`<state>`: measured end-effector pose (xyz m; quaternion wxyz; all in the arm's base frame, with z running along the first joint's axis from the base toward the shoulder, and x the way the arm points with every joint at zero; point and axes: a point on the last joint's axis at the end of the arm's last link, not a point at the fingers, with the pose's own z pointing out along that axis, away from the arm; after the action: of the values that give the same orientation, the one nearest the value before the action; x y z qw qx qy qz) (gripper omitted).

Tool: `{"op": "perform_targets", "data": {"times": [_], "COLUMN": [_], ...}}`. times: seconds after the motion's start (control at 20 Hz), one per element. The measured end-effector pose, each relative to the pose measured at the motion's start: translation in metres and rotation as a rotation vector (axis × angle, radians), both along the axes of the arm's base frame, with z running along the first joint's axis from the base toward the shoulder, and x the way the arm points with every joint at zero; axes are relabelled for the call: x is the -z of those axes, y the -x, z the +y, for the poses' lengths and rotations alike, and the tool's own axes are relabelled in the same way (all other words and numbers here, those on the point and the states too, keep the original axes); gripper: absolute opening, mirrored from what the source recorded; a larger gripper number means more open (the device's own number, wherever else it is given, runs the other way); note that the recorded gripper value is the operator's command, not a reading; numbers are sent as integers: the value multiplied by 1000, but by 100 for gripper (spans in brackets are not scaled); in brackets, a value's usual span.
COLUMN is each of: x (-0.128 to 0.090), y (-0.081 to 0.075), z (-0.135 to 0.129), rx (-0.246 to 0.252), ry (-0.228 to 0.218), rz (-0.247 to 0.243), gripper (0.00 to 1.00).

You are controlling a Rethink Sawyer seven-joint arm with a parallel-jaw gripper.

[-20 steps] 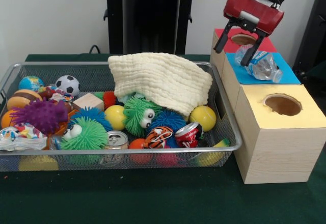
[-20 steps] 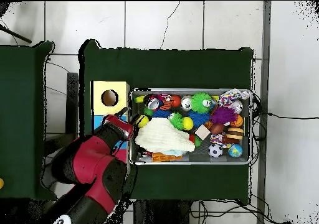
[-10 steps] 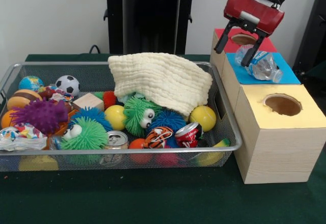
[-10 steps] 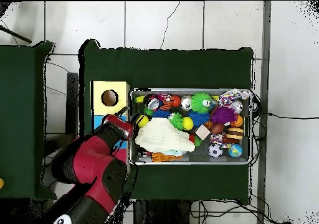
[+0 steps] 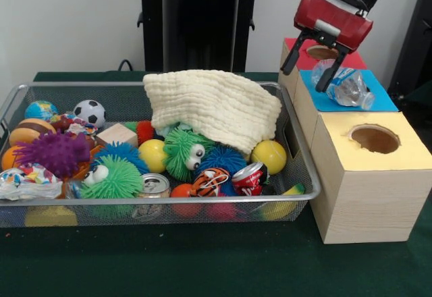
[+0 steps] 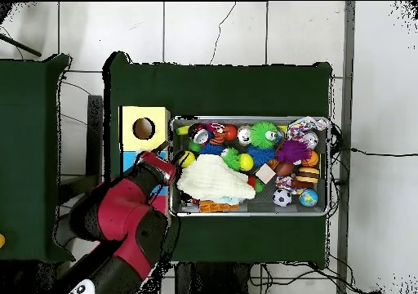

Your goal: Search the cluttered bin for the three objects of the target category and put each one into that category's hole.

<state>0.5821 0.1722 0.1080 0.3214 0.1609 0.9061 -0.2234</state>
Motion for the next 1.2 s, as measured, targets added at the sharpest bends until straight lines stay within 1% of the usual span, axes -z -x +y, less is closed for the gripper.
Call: {"op": "perform_targets", "data": {"times": [0.6,0.95,1.2], "x": [16,29,35], "y": [14,27,31], "z": [0,13,22], "rx": [5,12,15], "ry": [13,14,12], "rz": [-1,7,6], "gripper": [100,100,100]}}
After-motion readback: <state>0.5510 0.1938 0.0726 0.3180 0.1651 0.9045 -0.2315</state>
